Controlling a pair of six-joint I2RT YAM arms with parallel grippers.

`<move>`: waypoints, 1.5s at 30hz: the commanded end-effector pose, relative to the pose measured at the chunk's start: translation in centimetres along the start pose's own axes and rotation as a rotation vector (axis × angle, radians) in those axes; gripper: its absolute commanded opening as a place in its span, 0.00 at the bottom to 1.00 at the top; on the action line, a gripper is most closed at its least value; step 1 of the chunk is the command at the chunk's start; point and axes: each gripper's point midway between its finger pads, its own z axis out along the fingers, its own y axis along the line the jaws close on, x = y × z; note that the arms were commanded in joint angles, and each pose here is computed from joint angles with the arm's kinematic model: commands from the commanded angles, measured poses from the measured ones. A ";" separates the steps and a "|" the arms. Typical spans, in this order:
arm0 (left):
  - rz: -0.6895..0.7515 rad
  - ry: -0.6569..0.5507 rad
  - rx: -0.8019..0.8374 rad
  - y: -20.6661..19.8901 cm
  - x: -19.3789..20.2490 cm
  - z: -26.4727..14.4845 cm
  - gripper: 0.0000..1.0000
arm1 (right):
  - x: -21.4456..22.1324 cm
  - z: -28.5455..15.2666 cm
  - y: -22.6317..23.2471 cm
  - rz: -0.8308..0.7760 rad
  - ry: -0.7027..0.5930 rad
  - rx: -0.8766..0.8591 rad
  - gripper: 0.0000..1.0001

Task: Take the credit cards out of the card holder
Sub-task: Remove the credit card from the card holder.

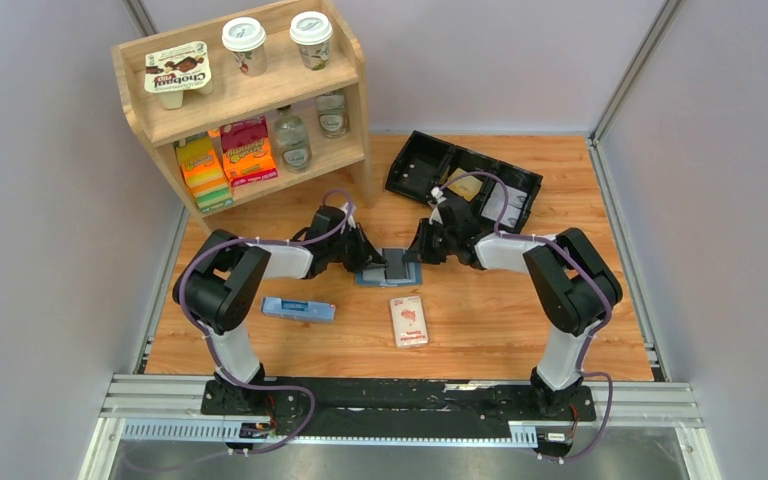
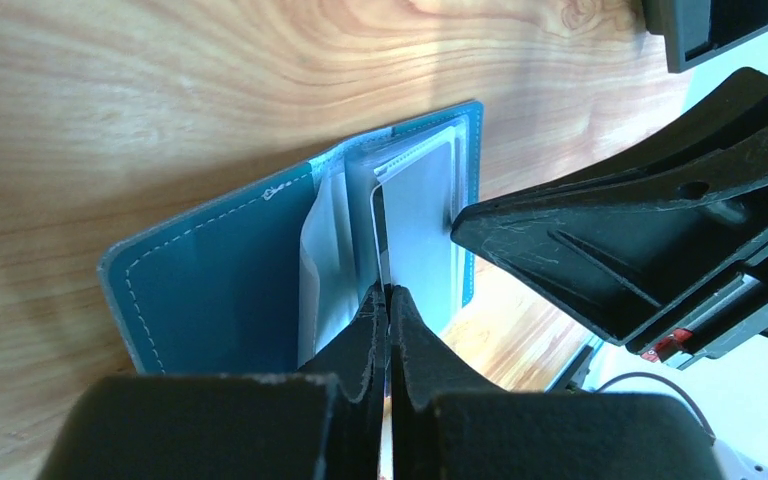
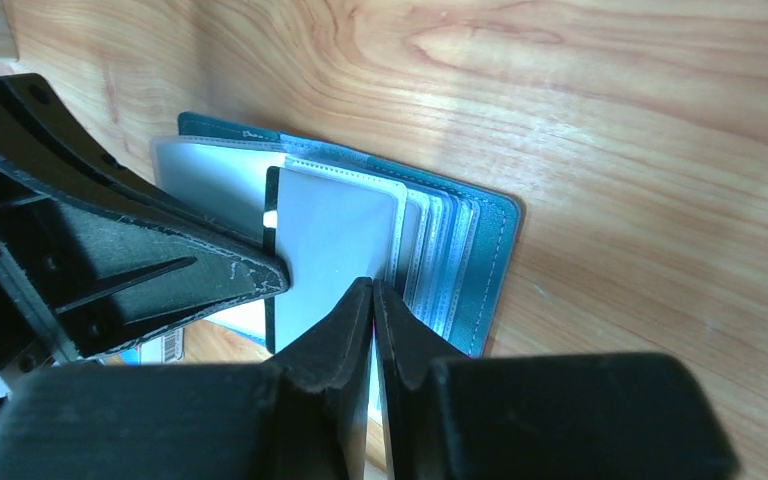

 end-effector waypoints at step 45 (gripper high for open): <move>-0.046 -0.088 0.072 0.7 -2.5 0.3 0.00 | -3.9 -2.3 3.2 -0.013 -0.045 -0.184 0.23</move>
